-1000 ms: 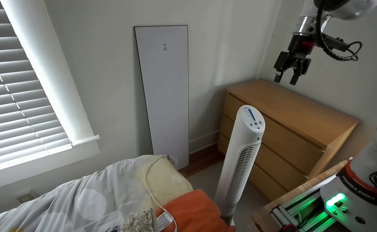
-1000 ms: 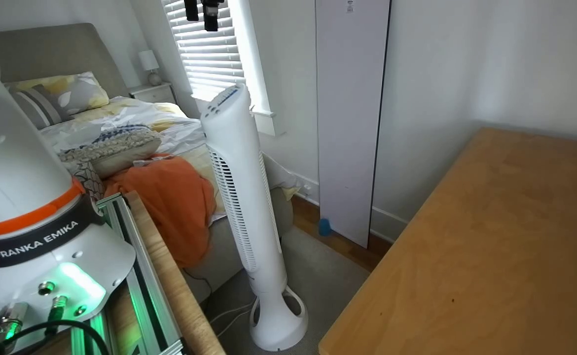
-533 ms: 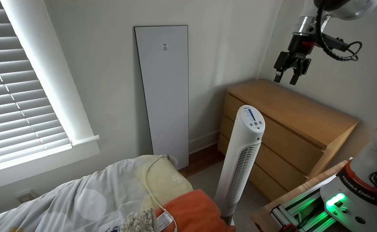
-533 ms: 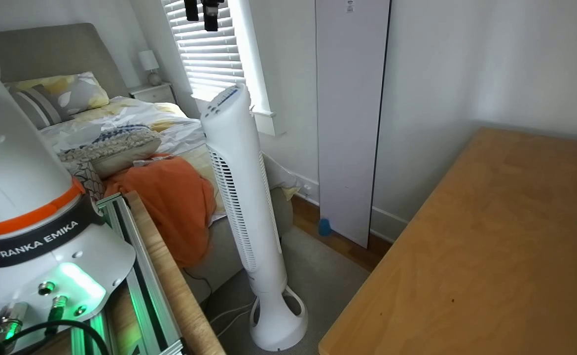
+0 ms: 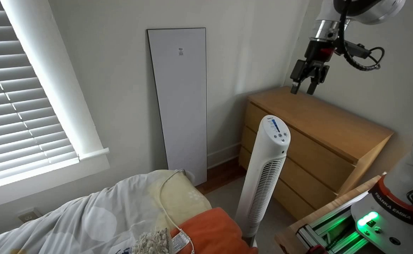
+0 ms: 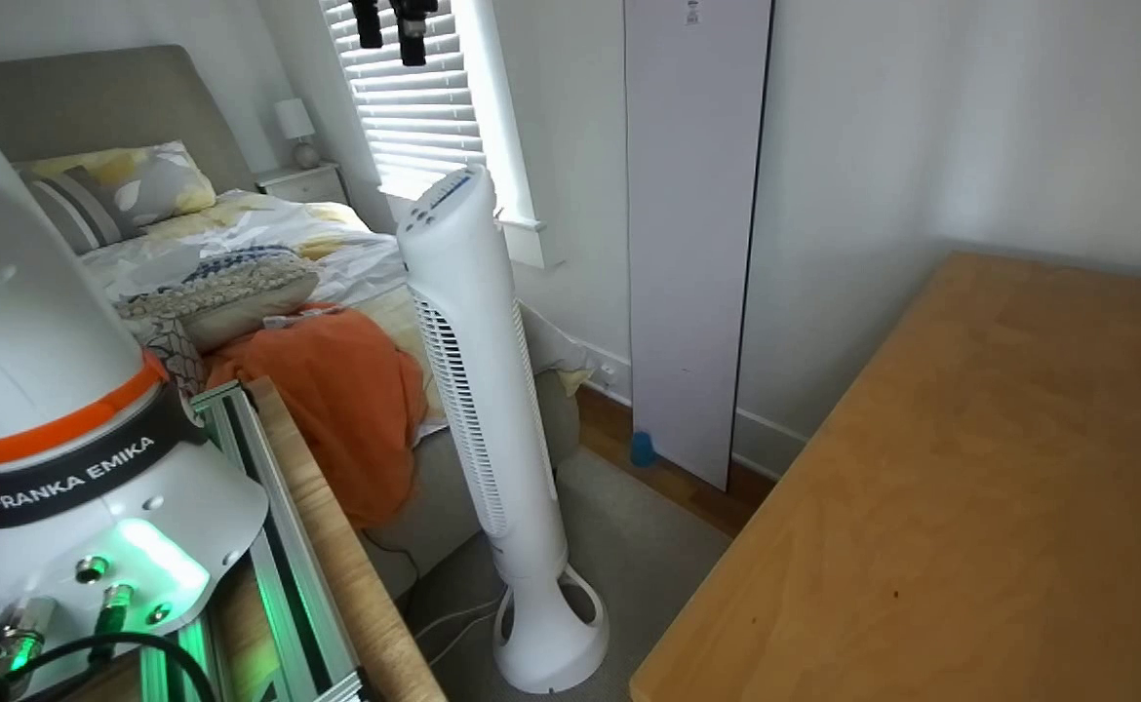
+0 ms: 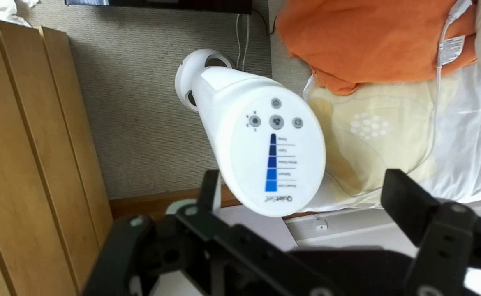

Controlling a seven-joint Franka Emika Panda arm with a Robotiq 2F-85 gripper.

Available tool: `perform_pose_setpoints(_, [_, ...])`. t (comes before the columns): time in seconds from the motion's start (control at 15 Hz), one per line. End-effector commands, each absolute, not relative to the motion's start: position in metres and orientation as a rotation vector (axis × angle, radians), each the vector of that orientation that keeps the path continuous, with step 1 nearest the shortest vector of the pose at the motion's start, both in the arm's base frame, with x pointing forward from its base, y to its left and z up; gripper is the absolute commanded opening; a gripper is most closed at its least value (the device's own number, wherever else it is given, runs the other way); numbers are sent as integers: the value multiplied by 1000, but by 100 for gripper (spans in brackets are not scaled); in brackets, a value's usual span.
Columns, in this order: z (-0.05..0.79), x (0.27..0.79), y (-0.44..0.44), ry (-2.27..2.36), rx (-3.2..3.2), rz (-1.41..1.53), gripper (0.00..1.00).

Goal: Press a button on the white fan

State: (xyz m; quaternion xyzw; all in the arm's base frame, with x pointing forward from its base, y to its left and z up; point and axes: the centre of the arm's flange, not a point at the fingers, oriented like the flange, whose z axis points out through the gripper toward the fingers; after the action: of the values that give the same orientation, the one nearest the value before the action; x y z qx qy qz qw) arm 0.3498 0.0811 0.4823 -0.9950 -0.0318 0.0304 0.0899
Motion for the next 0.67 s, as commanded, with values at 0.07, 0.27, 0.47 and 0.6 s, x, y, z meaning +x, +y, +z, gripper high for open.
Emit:
perform_pose_setpoints(0.07, [457, 349, 133, -238, -2976, 118, 100])
perform_pose_setpoints(0.27, [435, 348, 143, -272, -2995, 211, 66])
perform_pose_setpoints(0.47, [416, 350, 144, -280, -2998, 278, 42])
perform_pose_setpoints(0.6, [403, 351, 145, -274, -2997, 328, 27])
